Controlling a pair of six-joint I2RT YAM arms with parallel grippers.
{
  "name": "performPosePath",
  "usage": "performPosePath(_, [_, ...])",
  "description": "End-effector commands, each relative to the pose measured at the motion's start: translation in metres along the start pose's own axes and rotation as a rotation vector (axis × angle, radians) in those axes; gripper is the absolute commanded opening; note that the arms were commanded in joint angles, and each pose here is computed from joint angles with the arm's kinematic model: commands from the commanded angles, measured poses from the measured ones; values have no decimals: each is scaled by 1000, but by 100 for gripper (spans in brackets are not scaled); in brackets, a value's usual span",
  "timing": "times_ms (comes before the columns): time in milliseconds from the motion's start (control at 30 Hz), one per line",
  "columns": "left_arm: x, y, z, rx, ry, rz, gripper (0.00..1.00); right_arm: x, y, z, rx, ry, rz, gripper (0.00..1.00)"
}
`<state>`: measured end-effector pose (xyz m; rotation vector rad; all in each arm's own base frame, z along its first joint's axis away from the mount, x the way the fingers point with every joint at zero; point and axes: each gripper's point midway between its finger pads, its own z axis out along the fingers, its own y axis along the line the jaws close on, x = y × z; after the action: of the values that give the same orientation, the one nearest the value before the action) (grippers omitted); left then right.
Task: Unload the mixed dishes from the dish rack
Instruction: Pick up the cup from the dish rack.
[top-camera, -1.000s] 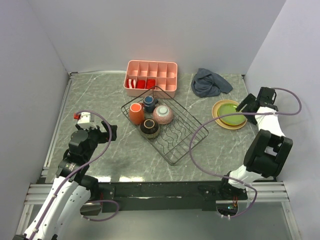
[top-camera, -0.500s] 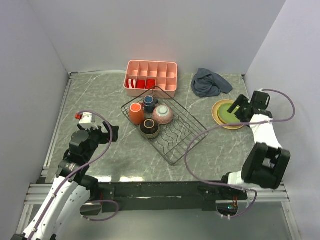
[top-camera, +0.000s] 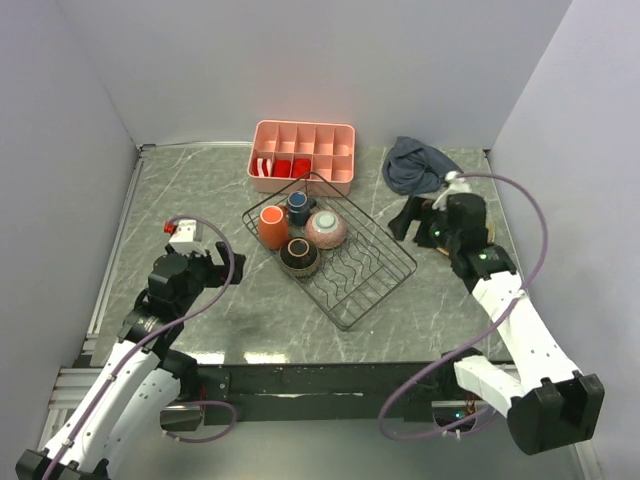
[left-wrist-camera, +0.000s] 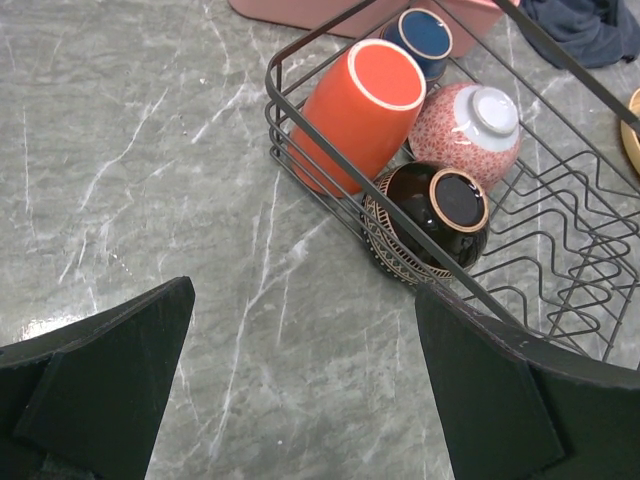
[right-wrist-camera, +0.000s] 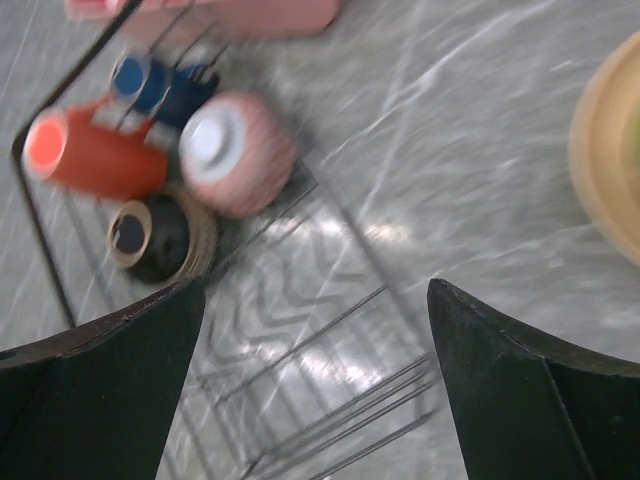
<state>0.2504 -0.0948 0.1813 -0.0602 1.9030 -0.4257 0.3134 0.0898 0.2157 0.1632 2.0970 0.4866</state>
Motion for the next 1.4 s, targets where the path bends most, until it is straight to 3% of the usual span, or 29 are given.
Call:
performPosePath(0, [-21,-4,0,-13,-42,-27,99,24,39,-6,-113,29,-62,100])
performPosePath(133, [-23,0,4,-95,11,-135,99,47,62,-17,-178,70,-88,100])
performPosePath(167, [-40,-6,3,-90,-7,-152,99,54,69,-20,-199,82,-101,100])
performPosePath(400, [-53,-17,35,-208,146,-204,99,73,57,-48,-222,29,-105,100])
performPosePath(533, [-67,-36,49,-233,166,-197,99,72,53,-61,-225,-9,-98,100])
performPosePath(667, [-76,-57,65,-216,161,-150,99,70,53,-64,-236,-26,-129,100])
performPosePath(867, [-62,-70,92,-276,247,-18,99,70,58,-51,-234,6,-111,100])
performPosePath(1100, [-40,-57,125,-403,333,126,99,61,59,-47,-207,-8,-76,100])
performPosePath(1367, [-20,-57,152,-404,372,169,99,64,60,-40,-201,20,-67,100])
